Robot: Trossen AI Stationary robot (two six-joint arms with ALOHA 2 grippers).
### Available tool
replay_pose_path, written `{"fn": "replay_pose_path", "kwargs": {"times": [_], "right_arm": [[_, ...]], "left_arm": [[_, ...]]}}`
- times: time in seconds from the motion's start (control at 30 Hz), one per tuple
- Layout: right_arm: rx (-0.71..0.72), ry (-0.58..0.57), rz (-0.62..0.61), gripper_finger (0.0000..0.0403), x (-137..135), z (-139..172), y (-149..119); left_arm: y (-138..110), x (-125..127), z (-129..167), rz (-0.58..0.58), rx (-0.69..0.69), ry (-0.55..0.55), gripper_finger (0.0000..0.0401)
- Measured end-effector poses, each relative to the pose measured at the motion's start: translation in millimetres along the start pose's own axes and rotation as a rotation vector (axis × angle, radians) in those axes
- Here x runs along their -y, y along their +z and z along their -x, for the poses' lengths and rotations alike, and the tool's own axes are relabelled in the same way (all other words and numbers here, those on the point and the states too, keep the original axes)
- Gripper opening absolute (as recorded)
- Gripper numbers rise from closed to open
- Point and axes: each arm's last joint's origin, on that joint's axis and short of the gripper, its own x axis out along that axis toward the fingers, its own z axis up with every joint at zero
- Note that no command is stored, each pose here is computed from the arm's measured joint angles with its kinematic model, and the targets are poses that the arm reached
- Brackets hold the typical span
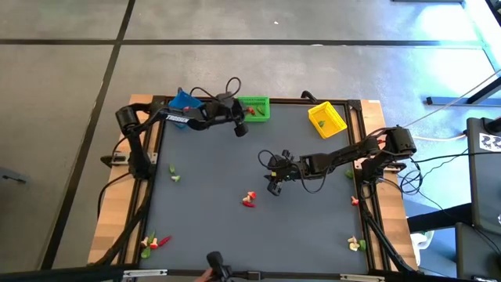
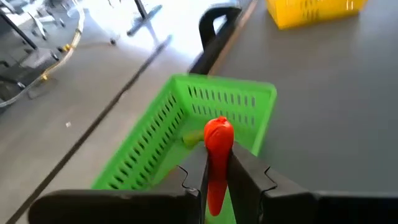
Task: Sort produce into baskets
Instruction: Put the orange chili pepper into the green bin, then put the green mushroom into the blue bin
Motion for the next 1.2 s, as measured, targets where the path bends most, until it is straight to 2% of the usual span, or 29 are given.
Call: {"fn": "replay_pose_path", "kwargs": {"times": [0.1,0.3,0.6,0.7,0.9,1.2], "right_arm": [[0.002,0.001,-0.001,0.0175,-0.1,0.1,0.3],[0.002,0.001,-0.003,0.0175,-0.1,0.1,0.2],[0.001,0.001,-0.004,0.0175,-0.1,0.0,0.1],[-0.003,0.010,-0.004,0.0175,-0.4,0.1,0.0],[-0.004,0.010,-0.004,0.0175,-0.3,0.0,-0.1],[-0.007,0.009,-0.003,0.0175,-0.2,0.1,-0.3]], "left_arm": [[3.0,-1.2,0.2,0.018,0.030,0.009,0.0043],[-2.5,-6.1,-1.6,0.037,-0.002,0.016,0.0056],[-2.6,-4.8,-1.1,0.053,-0.010,0.012,0.0150],[2.8,-4.8,3.2,0.048,0.005,0.012,0.0169],[27.8,-3.5,27.0,0.040,0.070,0.003,0.0176],[67.7,7.9,88.2,-0.028,0.138,-0.055,0.0164]]}}
